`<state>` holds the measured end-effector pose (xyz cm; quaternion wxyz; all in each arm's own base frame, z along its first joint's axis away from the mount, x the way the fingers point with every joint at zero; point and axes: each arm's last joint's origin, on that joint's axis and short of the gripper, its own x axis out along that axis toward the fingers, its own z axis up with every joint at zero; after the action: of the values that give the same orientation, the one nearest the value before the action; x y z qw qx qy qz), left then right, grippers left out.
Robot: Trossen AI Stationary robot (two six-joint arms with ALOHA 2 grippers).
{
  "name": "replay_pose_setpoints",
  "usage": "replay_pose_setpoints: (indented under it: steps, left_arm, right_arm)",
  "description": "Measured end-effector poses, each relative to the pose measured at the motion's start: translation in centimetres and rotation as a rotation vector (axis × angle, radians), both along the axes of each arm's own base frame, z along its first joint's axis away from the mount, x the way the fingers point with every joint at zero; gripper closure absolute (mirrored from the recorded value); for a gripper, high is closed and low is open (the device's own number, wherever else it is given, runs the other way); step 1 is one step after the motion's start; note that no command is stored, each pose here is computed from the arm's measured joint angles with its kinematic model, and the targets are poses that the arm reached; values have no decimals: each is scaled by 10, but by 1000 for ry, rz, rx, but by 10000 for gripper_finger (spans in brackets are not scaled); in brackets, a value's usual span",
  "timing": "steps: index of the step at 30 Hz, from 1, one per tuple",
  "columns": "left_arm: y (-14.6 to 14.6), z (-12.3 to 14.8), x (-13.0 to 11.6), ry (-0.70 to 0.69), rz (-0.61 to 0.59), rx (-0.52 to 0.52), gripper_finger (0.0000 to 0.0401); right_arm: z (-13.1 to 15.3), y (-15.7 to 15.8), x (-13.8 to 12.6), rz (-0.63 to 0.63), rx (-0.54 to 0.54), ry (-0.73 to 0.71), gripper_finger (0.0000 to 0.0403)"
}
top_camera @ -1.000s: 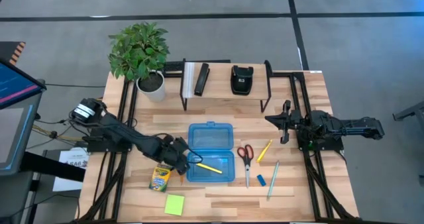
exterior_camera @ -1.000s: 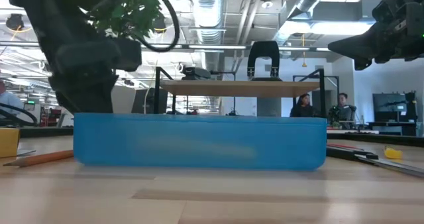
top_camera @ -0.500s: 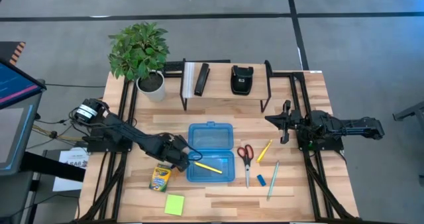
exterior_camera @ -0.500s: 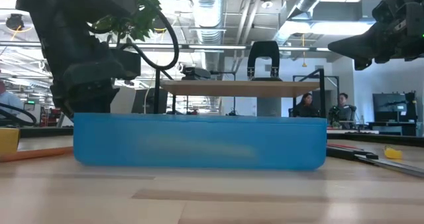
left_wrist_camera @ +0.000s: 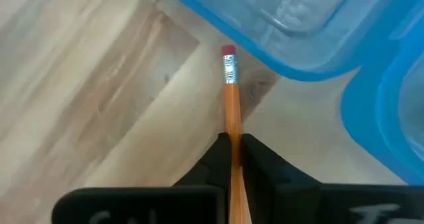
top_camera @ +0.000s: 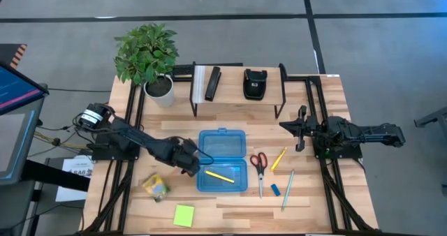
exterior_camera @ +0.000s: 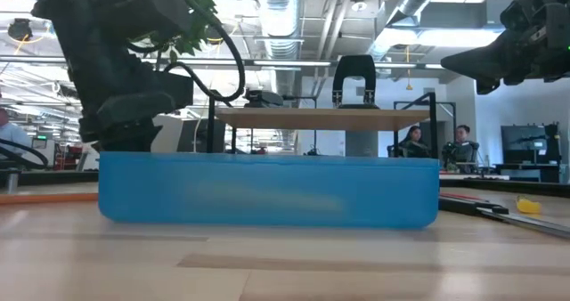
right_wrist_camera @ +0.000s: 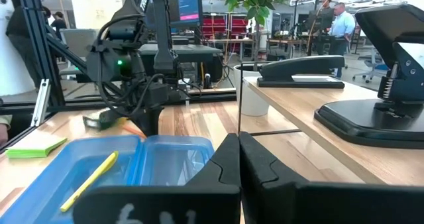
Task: Pack school essentials
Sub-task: Put the orange pencil into the blue pencil box
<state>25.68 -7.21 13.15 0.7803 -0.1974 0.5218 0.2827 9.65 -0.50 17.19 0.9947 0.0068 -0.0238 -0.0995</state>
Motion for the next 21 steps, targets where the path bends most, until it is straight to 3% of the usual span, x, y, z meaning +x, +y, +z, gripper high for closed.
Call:
replay_pose_setpoints:
  steps: [7, 13, 18, 21]
  left_arm:
    - [15, 3, 1, 18, -24, 42, 399]
    - [25, 22, -6, -5, 1, 82, 400]
    - [29, 48, -16, -89, 17, 102, 401]
    - [26, 65, -18, -182, -66, 88, 401]
  right_arm:
    - [0, 0, 0, 0, 0, 0, 395]
    - [0, 0, 0, 0, 0, 0, 395]
    - [0, 0, 0, 0, 0, 0, 395]
    - [0, 0, 0, 0, 0, 0, 395]
